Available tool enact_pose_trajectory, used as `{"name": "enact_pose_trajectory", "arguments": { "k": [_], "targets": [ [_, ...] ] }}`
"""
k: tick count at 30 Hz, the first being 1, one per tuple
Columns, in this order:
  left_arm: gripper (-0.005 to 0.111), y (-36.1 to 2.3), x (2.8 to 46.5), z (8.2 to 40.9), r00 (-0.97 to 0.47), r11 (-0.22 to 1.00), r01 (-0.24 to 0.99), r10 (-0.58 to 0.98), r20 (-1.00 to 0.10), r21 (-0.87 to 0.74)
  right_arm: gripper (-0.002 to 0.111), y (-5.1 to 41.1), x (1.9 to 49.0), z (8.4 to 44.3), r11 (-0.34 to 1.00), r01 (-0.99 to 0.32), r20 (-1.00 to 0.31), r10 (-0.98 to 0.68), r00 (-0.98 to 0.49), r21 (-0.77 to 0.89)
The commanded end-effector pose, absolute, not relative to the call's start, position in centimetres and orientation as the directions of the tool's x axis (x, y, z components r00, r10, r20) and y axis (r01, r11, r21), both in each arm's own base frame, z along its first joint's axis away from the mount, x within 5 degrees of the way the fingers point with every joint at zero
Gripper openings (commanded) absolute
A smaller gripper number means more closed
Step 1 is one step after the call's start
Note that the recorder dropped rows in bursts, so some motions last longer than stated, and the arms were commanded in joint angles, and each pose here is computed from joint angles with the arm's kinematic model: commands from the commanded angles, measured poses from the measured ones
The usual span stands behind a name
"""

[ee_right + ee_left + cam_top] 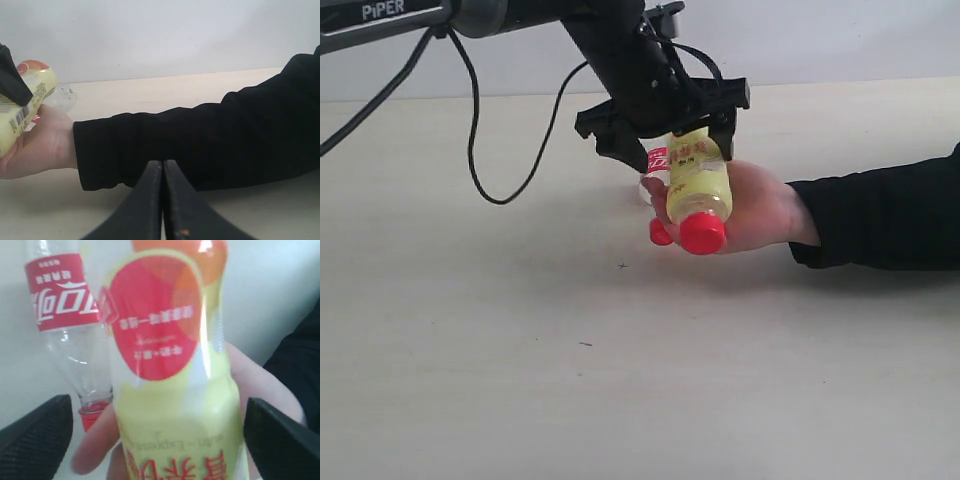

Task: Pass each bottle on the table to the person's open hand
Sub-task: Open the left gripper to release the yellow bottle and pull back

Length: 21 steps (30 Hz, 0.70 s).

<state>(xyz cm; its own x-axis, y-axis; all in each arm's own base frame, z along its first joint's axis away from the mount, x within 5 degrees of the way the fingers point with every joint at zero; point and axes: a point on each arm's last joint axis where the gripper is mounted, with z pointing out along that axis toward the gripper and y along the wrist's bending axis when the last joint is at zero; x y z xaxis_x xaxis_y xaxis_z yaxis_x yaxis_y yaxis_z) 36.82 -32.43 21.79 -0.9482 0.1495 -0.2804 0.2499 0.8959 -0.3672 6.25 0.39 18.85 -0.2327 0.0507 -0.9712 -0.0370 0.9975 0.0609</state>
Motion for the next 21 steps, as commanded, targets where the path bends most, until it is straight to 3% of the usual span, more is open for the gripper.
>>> {"name": "enact_pose_trajectory", "arguments": {
  "k": [1,8,19,21],
  "targets": [
    [0.088,-30.8,37.1,23.7,-0.934,0.899,0.284,0.180,-0.309,-0.333,0.000,0.3,6.3,18.8,0.998,-0.032,-0.972,0.045,-0.231,0.054],
    [0.088,-29.8,36.5,25.6,-0.901,0.875,0.386,0.289,-0.323,-0.293,0.000,0.3,6.3,18.8,0.998,-0.032,-0.972,0.045,-0.231,0.054],
    [0.087,-29.0,35.9,25.5,-0.880,0.864,0.453,0.393,-0.267,-0.221,0.000,0.3,6.3,18.8,0.998,-0.032,-0.972,0.045,-0.231,0.054],
    [0.081,-28.8,35.9,25.6,-0.868,0.860,0.473,0.419,-0.265,-0.189,0.000,0.3,6.3,18.8,0.998,-0.032,-0.972,0.045,-0.231,0.054]
  ]
}}
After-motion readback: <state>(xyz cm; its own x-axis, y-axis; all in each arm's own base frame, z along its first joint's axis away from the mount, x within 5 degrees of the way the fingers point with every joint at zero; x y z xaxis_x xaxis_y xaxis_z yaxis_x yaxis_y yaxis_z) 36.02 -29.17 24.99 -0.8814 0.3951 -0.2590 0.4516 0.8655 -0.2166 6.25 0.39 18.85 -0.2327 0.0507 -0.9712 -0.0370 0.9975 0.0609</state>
